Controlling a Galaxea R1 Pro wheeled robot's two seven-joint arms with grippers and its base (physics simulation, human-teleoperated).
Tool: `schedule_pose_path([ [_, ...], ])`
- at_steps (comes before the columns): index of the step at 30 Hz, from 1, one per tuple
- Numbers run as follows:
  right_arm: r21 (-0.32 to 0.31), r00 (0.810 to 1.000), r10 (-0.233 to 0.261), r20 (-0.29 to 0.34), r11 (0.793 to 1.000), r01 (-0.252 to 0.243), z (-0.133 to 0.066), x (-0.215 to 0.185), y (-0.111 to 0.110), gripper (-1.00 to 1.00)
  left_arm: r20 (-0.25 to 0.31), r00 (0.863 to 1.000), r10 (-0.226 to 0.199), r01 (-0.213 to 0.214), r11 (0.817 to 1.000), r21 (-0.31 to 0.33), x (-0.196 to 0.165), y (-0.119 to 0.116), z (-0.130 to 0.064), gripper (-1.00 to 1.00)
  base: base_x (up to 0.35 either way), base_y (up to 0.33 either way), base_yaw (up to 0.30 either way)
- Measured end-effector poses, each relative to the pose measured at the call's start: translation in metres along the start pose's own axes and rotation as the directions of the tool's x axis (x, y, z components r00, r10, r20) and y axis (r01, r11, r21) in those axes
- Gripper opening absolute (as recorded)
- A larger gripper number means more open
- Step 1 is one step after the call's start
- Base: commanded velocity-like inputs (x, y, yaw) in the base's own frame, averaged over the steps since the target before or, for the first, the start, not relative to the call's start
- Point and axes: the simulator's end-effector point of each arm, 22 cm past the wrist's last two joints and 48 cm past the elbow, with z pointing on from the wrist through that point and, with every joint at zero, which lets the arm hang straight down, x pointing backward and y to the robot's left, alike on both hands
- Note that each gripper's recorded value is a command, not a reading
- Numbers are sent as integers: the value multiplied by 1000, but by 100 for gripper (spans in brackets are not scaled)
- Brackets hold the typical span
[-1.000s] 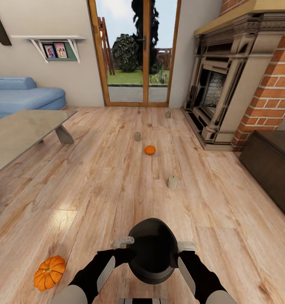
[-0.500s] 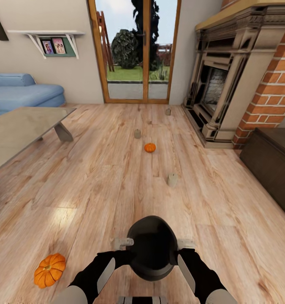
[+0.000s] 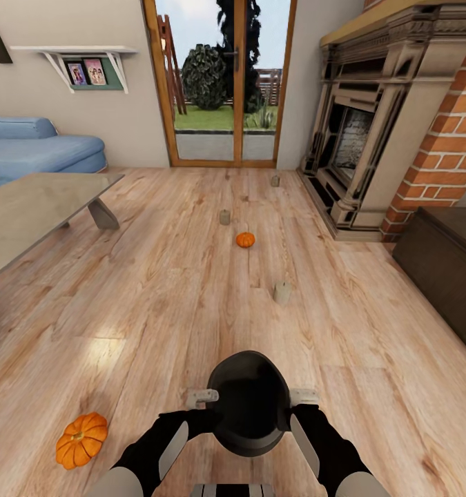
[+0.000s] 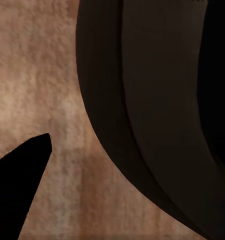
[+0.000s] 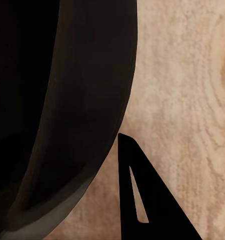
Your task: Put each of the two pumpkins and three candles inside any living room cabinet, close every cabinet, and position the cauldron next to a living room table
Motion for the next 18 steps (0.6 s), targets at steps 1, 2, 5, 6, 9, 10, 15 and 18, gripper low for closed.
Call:
schedule_pose_path([
  [1, 0, 1000, 0, 0, 1000, 0, 0, 0, 0, -100, 0, 1000, 0, 0, 1000, 0, 0, 0, 0, -100, 0, 0, 0],
  [2, 0, 1000, 0, 0, 1000, 0, 0, 0, 0, -100, 0, 1000, -1, 1, 1000, 0, 0, 0, 0, -100, 0, 0, 0],
  [5, 0, 1000, 0, 0, 1000, 0, 0, 0, 0, -100, 1, 1000, -1, 1, 1000, 0, 0, 0, 0, -100, 0, 0, 0],
  [6, 0, 1000, 0, 0, 1000, 0, 0, 0, 0, -100, 1, 1000, -1, 1, 1000, 0, 0, 0, 0, -100, 0, 0, 0],
  [9, 0, 1000, 0, 0, 1000, 0, 0, 0, 0, -100, 1, 1000, -1, 1, 1000, 0, 0, 0, 0, -100, 0, 0, 0],
  [10, 0, 1000, 0, 0, 1000, 0, 0, 0, 0, -100, 1, 1000, 0, 0, 1000, 0, 0, 0, 0, -100, 0, 0, 0],
  [15, 0, 1000, 0, 0, 1000, 0, 0, 0, 0, -100, 1, 1000, 1, -1, 1000, -1, 0, 0, 0, -100, 0, 0, 0],
  [18, 0, 1000, 0, 0, 1000, 0, 0, 0, 0, -100, 1, 1000, -10, 10, 1000, 3, 0, 0, 0, -100, 0, 0, 0],
])
